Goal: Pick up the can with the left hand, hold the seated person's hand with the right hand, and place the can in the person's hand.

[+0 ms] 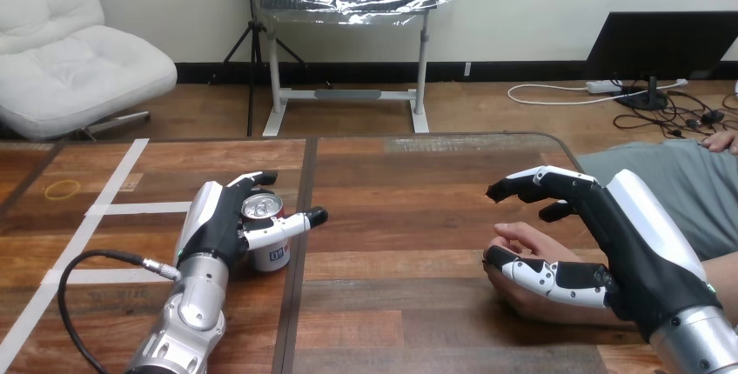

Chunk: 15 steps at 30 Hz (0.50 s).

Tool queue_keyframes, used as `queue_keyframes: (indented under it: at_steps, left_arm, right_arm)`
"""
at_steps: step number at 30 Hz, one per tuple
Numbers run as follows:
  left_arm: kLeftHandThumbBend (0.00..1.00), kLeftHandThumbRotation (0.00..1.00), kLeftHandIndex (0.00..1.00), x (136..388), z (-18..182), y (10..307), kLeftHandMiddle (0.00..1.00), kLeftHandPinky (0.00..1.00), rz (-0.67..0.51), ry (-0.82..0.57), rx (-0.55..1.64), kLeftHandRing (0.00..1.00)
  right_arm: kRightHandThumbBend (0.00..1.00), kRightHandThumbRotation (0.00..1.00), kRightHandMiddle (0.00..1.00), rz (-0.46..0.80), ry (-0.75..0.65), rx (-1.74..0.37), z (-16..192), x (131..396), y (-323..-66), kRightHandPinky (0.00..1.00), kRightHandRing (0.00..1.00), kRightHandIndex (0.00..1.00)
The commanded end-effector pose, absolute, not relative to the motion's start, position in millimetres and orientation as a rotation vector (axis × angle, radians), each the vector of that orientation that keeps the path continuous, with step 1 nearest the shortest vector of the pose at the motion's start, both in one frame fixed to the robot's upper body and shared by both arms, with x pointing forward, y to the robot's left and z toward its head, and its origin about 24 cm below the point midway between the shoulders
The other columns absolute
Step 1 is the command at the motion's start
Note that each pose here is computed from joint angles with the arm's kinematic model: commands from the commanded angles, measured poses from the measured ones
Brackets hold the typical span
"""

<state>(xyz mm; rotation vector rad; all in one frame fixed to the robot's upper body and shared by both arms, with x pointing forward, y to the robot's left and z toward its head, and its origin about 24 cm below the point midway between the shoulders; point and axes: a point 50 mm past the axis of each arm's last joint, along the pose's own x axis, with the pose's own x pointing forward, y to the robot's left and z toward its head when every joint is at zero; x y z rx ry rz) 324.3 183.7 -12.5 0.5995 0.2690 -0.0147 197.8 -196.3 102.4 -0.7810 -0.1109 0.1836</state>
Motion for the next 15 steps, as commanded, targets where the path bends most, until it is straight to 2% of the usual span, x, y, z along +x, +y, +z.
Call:
queue_keyframes:
  at_steps: [1, 15]
  left_arm:
    - [0.90, 0.41, 0.81, 333.6, 3.2, 185.4, 0.77, 0.66, -0.004, 0.195, 0.589, 0.74]
    - [0.89, 0.41, 0.79, 331.4, 3.3, 188.5, 0.74, 0.66, -0.004, 0.182, 0.618, 0.73]
  right_arm:
    - [0.59, 0.00, 0.77, 0.173, -0.213, -0.799, 124.5, 202.9, -193.1, 0.70, 0.78, 0.68]
    - [0.60, 0.00, 0.77, 0.169, -0.204, -0.806, 125.2, 202.7, -194.1, 0.70, 0.78, 0.68]
